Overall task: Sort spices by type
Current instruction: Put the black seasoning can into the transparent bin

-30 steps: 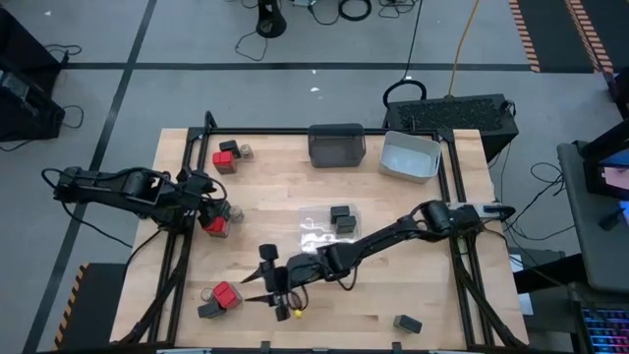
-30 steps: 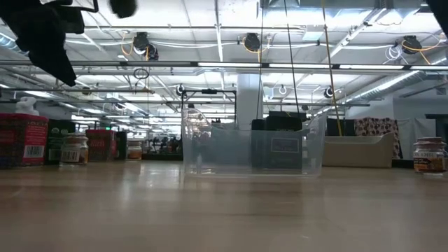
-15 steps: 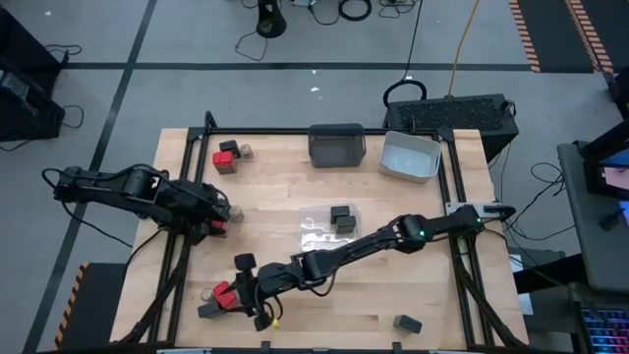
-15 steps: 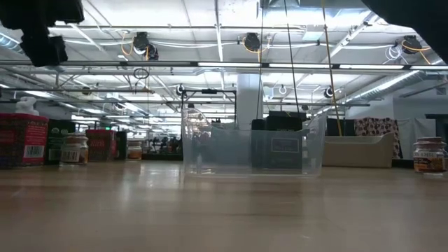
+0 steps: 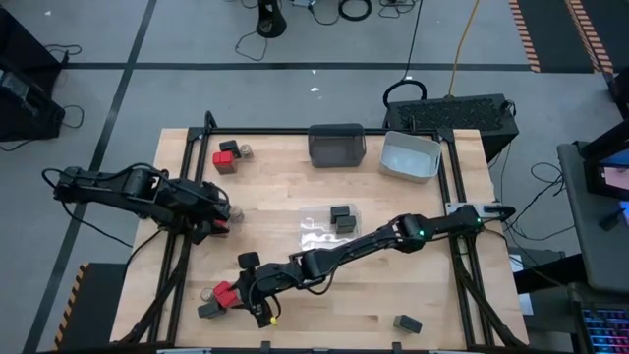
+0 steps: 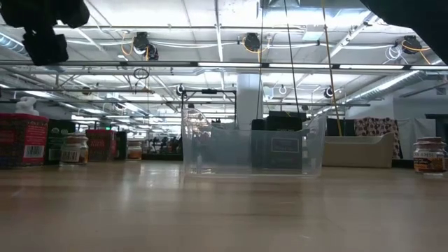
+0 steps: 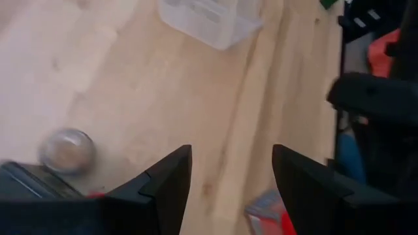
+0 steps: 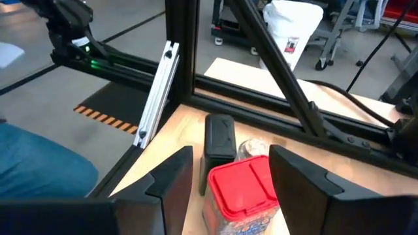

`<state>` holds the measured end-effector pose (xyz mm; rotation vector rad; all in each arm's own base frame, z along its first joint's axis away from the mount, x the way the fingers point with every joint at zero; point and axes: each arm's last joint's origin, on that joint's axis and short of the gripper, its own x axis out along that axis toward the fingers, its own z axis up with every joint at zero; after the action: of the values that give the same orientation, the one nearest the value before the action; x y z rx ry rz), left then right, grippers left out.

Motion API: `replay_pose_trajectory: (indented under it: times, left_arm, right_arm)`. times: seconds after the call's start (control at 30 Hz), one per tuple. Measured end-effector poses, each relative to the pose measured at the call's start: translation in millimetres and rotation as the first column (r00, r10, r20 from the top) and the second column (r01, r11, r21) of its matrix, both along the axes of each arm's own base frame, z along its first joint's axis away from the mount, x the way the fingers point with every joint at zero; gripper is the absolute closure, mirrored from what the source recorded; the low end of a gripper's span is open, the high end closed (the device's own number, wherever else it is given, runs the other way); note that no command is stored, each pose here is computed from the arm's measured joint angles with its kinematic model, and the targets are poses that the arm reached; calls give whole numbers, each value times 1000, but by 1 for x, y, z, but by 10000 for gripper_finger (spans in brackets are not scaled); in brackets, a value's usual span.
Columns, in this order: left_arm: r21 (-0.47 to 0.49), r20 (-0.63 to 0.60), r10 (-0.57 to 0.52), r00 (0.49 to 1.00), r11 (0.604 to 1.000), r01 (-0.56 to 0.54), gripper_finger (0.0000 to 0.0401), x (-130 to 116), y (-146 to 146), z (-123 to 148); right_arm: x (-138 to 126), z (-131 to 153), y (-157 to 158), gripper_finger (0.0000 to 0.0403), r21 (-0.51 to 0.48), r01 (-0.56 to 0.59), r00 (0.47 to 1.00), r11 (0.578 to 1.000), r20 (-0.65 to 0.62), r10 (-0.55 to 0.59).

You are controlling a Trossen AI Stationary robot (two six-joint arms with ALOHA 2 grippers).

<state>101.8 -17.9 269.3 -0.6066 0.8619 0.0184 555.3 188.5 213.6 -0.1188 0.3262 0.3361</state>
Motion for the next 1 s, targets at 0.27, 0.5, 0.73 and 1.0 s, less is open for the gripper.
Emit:
replay_pose_trajectory:
  times: [0.27,0.5,0.73,1.0]
  left_arm:
    - [-85,-8,-132,991,988,131,184,-1,-9,0]
    - [-84,11,-206,979,975,206,184,12,-27,0]
    - [-88,-54,-287,956,956,281,184,22,-62,14]
    - [-97,-187,-299,936,954,285,184,18,-112,27]
  right_arm:
    - [0,0,0,220,-2,0,1000,1000,-2,0]
    - [-2,-5,-1,220,-19,-1,999,1000,-49,0]
    - [-4,-11,-2,220,-61,-13,994,998,-110,6]
    - [-5,-11,-2,220,-68,-15,994,998,-113,8]
